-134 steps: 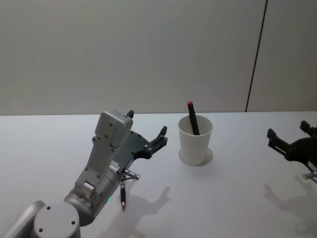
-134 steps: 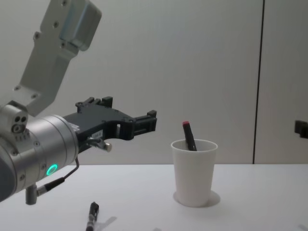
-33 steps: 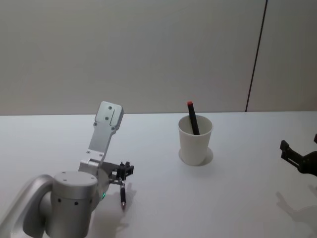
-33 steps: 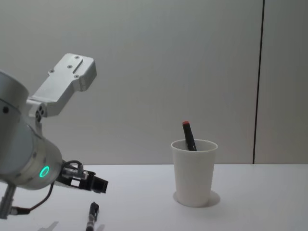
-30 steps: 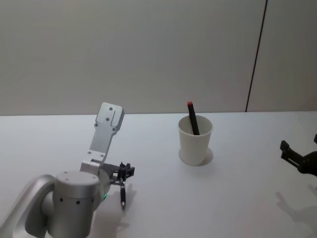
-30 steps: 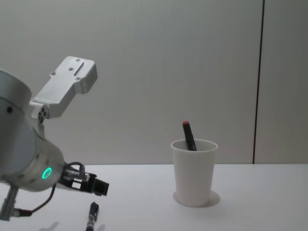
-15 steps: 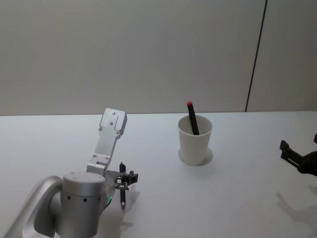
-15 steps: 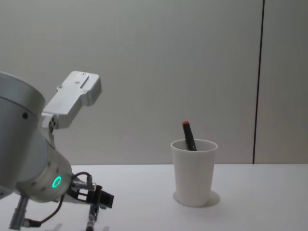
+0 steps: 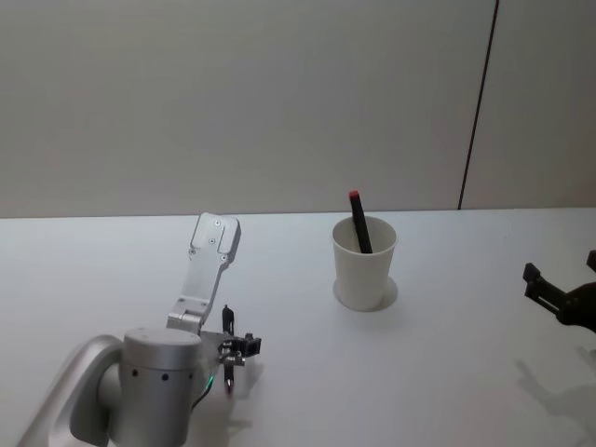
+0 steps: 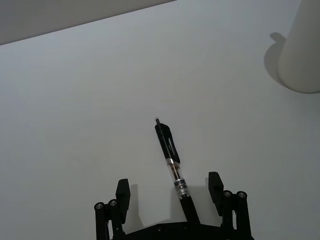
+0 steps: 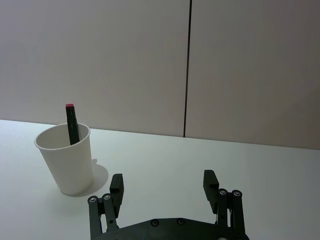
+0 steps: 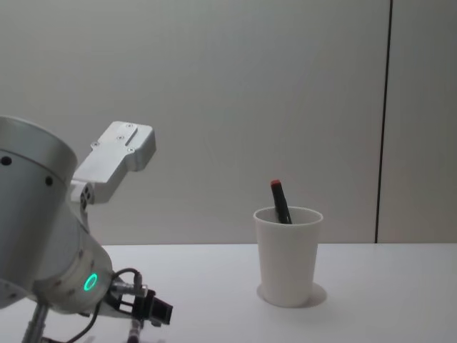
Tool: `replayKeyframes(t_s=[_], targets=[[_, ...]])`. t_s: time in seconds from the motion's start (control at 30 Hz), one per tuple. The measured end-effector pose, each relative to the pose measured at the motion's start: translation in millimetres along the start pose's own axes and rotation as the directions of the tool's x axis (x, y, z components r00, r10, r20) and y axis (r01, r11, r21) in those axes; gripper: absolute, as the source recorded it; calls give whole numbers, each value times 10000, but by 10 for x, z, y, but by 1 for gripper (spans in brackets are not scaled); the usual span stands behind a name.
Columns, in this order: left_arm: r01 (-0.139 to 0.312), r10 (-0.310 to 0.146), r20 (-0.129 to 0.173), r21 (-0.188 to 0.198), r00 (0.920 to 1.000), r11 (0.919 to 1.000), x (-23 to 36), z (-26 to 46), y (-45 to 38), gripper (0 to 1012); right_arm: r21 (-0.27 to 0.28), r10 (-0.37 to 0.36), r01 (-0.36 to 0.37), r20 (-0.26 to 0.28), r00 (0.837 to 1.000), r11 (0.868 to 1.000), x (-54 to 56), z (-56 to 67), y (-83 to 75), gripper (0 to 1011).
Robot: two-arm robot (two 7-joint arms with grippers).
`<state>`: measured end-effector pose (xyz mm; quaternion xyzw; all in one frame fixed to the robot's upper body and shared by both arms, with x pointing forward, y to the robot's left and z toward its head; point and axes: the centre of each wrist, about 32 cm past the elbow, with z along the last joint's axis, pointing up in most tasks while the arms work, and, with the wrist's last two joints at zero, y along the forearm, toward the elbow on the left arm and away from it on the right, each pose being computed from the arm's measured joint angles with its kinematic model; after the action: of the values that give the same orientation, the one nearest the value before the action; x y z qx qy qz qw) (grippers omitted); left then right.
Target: Place the pen into the pen holder.
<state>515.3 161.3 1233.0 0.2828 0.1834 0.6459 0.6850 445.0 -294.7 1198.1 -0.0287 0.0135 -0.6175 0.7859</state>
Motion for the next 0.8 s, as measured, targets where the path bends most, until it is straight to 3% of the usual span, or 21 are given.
replayKeyframes(t_s=[0.8], targets=[[121,-117,-132,291,9998,9995,0,-71,-54,1003,0,0,0,0,10000,10000,0,0,0,1001]])
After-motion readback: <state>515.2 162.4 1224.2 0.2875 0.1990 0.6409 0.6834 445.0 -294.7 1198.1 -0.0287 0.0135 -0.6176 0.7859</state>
